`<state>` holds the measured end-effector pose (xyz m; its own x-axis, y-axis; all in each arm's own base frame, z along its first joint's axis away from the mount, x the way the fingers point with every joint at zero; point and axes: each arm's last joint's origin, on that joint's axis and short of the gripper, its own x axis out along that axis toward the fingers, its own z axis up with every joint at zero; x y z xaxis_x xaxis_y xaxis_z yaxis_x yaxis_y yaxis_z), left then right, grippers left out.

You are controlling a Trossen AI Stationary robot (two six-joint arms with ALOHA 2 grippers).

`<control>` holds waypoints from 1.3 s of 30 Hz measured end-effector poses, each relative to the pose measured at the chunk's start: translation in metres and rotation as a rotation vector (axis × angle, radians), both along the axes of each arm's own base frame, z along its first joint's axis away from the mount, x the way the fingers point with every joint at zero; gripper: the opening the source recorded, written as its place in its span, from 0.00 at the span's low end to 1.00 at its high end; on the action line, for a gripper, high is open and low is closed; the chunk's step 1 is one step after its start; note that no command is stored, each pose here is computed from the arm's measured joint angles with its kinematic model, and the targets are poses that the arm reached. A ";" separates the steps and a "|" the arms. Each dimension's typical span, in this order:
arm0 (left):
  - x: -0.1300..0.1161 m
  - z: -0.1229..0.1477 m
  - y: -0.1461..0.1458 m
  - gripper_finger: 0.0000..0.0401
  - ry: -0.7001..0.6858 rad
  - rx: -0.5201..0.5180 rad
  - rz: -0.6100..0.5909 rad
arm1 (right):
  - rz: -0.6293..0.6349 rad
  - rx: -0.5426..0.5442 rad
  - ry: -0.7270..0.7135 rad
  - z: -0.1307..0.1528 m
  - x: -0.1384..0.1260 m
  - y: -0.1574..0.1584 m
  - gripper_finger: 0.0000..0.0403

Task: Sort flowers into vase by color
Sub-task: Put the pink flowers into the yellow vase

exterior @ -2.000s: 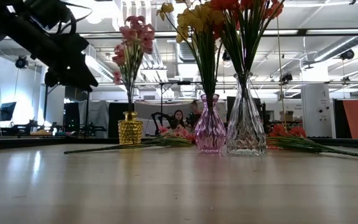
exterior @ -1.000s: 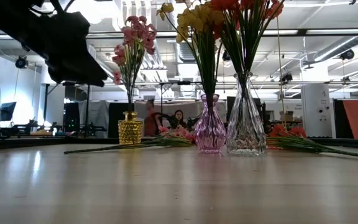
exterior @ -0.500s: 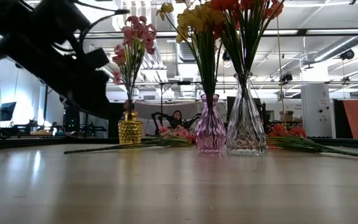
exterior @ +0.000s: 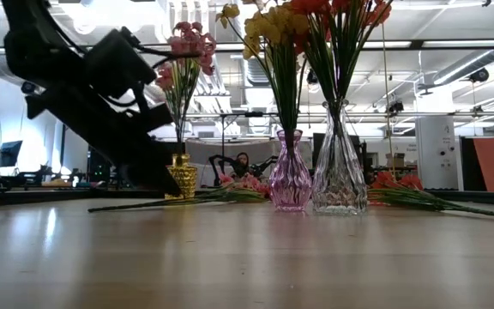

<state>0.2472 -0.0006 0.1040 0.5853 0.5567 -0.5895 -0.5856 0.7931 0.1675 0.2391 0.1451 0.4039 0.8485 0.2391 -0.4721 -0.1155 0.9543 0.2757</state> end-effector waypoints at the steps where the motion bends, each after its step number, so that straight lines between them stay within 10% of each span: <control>1: 0.001 -0.001 0.002 0.42 0.001 -0.006 -0.005 | 0.000 0.000 0.000 0.000 0.000 0.000 0.51; 25: 0.006 -0.015 0.018 0.02 0.015 -0.073 -0.024 | 0.000 -0.008 0.010 -0.001 0.000 0.000 0.51; 39: 0.004 -0.009 0.019 0.00 -0.022 -0.104 0.014 | 0.000 -0.008 0.010 -0.001 0.000 0.000 0.51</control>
